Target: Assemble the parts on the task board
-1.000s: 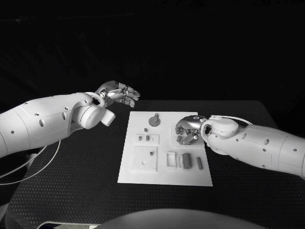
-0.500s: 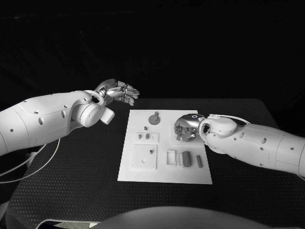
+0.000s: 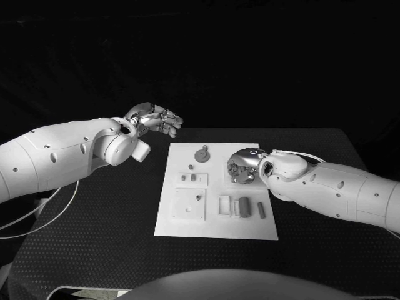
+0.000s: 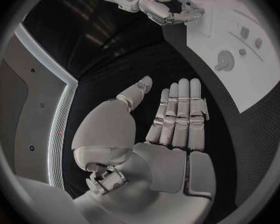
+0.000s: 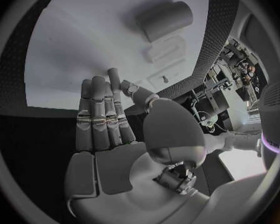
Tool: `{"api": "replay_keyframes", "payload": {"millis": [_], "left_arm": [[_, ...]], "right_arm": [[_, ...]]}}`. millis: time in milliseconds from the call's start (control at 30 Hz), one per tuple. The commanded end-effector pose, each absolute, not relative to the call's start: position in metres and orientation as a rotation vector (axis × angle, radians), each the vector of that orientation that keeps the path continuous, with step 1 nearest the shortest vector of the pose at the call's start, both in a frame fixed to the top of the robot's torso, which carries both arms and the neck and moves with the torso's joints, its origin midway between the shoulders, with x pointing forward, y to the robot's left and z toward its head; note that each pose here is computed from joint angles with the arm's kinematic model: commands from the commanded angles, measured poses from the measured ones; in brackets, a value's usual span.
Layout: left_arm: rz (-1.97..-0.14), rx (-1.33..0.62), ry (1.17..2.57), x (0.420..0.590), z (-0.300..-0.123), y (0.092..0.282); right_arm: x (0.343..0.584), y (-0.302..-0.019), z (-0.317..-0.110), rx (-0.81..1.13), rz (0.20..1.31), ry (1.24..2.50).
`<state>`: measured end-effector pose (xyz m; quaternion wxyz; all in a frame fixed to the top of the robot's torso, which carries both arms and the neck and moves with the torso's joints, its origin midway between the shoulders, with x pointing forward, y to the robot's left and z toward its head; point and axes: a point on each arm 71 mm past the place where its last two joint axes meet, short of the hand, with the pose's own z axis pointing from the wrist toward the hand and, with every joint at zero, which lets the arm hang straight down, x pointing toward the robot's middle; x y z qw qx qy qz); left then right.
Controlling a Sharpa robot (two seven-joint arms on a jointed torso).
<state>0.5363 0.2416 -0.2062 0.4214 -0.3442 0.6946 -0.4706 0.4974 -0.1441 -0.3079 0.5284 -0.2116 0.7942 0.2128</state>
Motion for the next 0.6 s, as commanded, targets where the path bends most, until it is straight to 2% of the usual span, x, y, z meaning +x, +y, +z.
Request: {"api": "replay_keyframes", "payload": {"millis": [33,600], "left_arm": [[-1.193,-0.862,1.740,0.5363,-0.2050,0.2404],[-1.194,-0.862,1.741,0.5361,-0.2050,0.2405]], "right_arm": [[0.4961,-0.1458,-0.3143,-0.515,0.481,1.904],[0.4948,-0.1470,-0.3190,-0.545,0.459,1.925]]}}
